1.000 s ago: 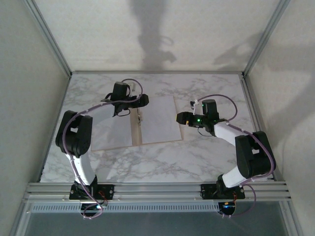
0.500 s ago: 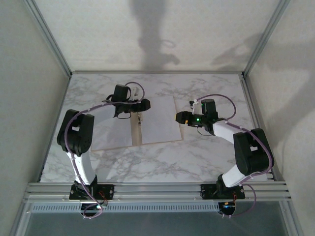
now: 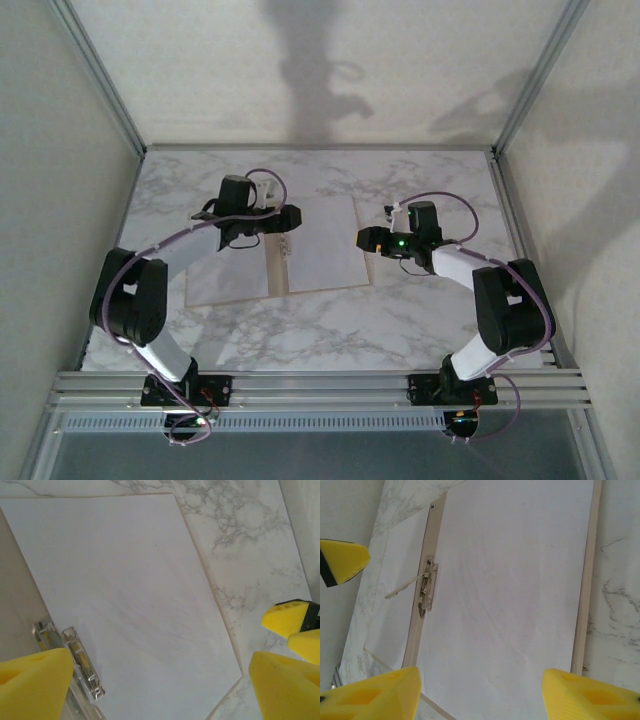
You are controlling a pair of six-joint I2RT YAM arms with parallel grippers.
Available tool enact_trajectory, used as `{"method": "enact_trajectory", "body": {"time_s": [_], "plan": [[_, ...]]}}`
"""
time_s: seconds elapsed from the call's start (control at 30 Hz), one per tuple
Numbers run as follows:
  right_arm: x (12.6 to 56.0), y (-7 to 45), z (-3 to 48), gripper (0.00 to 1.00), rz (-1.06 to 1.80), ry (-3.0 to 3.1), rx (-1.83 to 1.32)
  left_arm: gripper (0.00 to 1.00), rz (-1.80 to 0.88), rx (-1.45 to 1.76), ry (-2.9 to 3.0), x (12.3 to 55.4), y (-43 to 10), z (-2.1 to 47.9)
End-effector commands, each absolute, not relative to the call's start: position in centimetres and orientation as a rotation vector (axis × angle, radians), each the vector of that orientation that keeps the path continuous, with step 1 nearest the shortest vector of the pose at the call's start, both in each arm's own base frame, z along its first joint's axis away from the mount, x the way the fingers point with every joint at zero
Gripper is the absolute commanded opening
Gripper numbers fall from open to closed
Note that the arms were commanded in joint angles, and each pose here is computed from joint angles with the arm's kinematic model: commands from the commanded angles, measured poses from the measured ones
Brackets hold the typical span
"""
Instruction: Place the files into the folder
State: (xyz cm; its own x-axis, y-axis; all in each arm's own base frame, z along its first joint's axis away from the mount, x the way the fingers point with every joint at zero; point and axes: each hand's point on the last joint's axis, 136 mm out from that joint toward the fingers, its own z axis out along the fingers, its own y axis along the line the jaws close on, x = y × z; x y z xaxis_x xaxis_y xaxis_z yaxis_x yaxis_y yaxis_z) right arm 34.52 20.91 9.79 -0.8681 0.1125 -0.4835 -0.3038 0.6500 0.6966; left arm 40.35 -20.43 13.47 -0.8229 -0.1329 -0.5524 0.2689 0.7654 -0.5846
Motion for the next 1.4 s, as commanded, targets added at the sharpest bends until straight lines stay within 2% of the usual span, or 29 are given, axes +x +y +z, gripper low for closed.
{"method": "enact_trajectory", "body": {"time_s": [0.0,0.17,0.33,0.43,0.5,0.83,1.1,1.37], "plan": [[34.9,21.7,10.6,0.65,1.164,2.358,-0.174,0.9,-0.806,0.04,2.383,39.9,-19.0,14.3],[36.3,21.1,10.5,0.73,1.132,2.464,0.046,0.9,-0.634,-0.192,2.374,39.8,-15.0,14.5],[36.1,22.8,12.4,0.77,1.126,2.573,0.042,0.91,-0.266,-0.426,2.35,38.3,-8.4,14.1],[35.9,24.1,13.2,0.78,1.114,2.687,0.121,0.92,-0.136,-0.513,2.312,36.5,-5.5,13.7],[35.8,25.8,13.6,0.75,1.146,2.748,0.13,0.93,-0.098,-0.57,2.289,35.3,-3.9,13.3],[35.4,33.6,13.2,0.65,0.809,2.883,0.009,0.94,-0.173,-0.742,2.277,31.4,0.1,9.1],[35.6,36.0,12.4,0.59,0.547,2.904,-0.029,0.87,-0.272,-0.757,2.343,30.4,-0.9,5.0],[34.4,38.9,11.2,0.55,0.46,2.904,-0.108,0.8,-0.332,-0.729,2.381,30.6,-1.7,3.6]]}}
